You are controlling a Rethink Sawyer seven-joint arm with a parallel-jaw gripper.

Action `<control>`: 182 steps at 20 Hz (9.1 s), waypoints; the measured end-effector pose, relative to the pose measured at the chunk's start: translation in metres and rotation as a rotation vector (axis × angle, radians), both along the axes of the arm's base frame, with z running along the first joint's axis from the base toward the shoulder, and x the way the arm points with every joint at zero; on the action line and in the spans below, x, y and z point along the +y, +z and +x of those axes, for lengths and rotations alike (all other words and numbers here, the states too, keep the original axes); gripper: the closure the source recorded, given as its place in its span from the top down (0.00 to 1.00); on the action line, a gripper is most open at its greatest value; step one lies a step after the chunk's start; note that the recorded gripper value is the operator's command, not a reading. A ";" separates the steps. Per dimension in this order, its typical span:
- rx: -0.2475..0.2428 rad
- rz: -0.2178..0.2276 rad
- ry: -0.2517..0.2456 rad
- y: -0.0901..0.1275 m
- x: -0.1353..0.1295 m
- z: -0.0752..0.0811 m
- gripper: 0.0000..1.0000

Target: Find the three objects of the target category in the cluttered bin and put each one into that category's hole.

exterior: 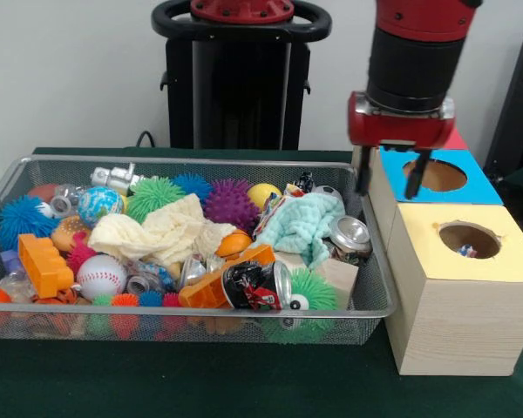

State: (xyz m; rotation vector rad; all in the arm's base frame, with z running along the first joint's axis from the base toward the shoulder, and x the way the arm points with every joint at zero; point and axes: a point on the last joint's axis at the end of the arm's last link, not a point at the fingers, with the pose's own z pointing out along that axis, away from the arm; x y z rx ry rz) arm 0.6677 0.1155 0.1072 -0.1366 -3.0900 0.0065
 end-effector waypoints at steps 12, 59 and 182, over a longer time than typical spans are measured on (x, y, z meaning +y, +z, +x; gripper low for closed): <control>0.027 0.004 -0.173 0.004 -0.164 -0.054 1.00; -0.081 0.019 0.267 0.013 -0.090 -0.076 1.00; -0.146 0.237 0.156 -0.106 -0.104 -0.117 0.00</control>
